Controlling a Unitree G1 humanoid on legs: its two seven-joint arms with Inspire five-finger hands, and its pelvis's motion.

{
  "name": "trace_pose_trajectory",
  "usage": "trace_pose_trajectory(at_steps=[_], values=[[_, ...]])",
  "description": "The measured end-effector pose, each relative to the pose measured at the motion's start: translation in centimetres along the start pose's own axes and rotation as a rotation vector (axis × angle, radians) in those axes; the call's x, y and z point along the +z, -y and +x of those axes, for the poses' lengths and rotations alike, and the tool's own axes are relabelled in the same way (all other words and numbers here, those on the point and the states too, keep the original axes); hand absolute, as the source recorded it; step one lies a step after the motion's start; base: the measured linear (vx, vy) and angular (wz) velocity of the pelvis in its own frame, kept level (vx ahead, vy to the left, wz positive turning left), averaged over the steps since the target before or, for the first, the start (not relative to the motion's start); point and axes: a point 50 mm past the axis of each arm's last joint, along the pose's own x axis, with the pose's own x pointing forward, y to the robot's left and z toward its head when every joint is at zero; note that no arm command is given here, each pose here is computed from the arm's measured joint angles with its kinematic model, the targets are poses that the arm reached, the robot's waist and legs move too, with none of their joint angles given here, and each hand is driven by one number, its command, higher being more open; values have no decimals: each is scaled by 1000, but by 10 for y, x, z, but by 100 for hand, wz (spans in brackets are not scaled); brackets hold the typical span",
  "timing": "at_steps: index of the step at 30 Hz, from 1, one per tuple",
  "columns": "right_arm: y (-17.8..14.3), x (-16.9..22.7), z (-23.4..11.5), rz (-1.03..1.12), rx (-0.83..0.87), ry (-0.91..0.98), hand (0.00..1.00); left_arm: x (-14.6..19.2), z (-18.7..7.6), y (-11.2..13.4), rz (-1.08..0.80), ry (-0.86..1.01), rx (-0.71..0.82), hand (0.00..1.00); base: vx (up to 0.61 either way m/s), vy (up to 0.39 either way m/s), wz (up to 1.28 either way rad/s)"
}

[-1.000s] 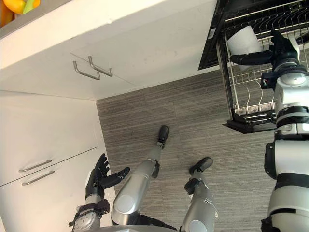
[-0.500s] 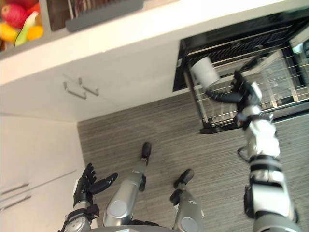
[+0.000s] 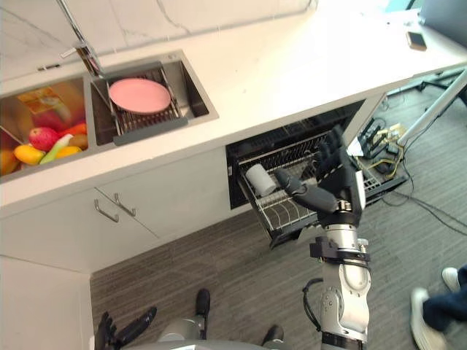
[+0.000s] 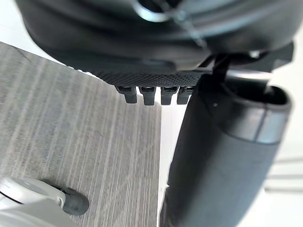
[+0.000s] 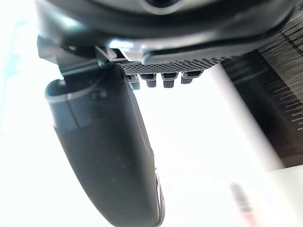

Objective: Walk over to the sink, pick up the cup, carry it to the dishwasher, place the cup inside the dishwasher, then close the dishwasher door

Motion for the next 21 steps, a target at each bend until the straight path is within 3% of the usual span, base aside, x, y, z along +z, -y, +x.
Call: trace_pose_trajectory(at_steps=[6, 10, 15, 21], values=[[10, 45, -6, -62, -46, 275, 100, -17, -7, -27, -52, -61, 121, 100, 32, 66, 77], [10, 59, -4, -155, -84, 328, 100, -32, -14, -32, -5, -112, 144, 100, 42, 148, 48], [12, 61, -7, -174, -121, 327, 100, -32, -9, -15, 112, -128, 46, 100, 44, 128, 42], [18, 56, -21, -182, -175, 272, 100, 4, 14, -1, 163, -1, -44, 100, 103, 72, 47]])
